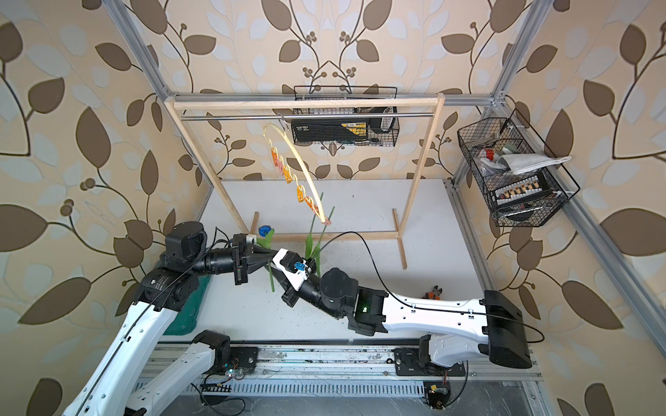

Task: Dry the flowers on a clothes hanger
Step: Pick up the flower at the center of the board.

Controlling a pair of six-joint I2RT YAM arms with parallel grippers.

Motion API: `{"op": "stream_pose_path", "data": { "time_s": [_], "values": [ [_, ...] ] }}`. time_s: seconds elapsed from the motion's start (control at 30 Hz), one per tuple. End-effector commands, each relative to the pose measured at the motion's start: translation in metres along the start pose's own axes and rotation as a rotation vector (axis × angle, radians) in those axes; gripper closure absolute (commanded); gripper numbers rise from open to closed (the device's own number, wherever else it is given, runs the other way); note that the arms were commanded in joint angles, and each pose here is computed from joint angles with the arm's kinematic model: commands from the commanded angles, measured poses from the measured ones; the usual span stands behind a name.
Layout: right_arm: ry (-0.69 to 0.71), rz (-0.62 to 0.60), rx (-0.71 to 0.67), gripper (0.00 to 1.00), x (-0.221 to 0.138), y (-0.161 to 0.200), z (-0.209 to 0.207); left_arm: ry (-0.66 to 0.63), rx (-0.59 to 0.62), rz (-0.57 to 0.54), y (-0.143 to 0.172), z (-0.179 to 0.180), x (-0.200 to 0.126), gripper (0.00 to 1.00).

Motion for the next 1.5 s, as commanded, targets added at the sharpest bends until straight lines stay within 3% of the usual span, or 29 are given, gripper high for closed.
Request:
{"op": "stream_pose_path", "data": {
  "time_s": [0.0, 0.13, 0.23, 0.37, 0.73, 1.1, 1.47],
  "values": [
    [-0.054, -0.081, 0.034, 0.87, 0.002, -0.023, 0.007, 0.006, 0.044, 0.065, 0.013, -0.005, 0.000, 1.00],
    [-0.040, -0.077, 0.050, 0.88, 0.004, -0.023, 0.006, 0.001, 0.041, 0.063, 0.011, -0.003, 0.000, 1.00],
    [-0.032, -0.082, 0.073, 0.77, 0.005, -0.024, 0.006, 0.002, 0.040, 0.059, 0.010, -0.001, 0.001, 1.00],
    [-0.022, -0.097, 0.104, 0.76, 0.008, -0.025, 0.005, 0.009, 0.047, 0.052, 0.009, -0.002, 0.001, 1.00],
    [0.015, -0.102, 0.126, 0.80, 0.011, -0.025, 0.003, 0.015, 0.052, 0.048, 0.008, -0.002, 0.001, 1.00],
    [0.147, -0.095, 0.233, 0.82, 0.020, -0.028, -0.008, 0.013, 0.053, 0.034, 0.005, 0.002, 0.002, 1.00],
    [0.187, -0.097, 0.255, 1.00, 0.019, -0.027, -0.012, 0.013, 0.051, 0.031, 0.005, 0.002, 0.001, 0.99]
  ]
}}
Point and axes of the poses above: each gripper's point midway between its finger pads, its own x axis out along the fingers, its own z axis along the line the jaws close on, y = z × x, the point moved 7 cm from there along -x, back along the fingers
